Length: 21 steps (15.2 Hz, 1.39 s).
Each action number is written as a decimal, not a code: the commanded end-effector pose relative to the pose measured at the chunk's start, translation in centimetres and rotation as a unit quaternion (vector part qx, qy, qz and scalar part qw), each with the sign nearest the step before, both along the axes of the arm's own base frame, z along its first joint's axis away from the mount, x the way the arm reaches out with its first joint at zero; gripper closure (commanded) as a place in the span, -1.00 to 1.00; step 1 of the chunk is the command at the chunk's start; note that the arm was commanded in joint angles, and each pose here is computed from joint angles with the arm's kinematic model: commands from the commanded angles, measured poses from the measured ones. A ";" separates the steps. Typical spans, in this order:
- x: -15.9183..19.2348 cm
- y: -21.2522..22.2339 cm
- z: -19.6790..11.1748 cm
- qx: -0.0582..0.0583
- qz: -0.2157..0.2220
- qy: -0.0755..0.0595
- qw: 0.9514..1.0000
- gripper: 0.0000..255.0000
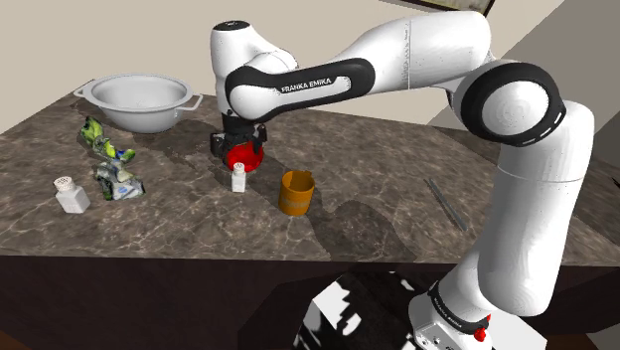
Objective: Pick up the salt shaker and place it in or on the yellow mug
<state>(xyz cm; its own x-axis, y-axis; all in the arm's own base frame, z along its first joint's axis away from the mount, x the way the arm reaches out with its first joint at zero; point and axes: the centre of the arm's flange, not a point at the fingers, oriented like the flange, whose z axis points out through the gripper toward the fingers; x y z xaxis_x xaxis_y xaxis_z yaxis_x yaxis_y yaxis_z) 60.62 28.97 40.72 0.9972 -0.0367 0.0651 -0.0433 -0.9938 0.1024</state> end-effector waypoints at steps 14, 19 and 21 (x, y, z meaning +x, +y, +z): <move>0.8 0.1 -4.3 0.000 0.000 -0.002 1.000 -1.00; 0.8 0.1 -4.3 0.000 0.000 -0.002 1.000 1.00; 0.8 0.1 -4.3 0.000 0.000 -0.002 1.000 1.00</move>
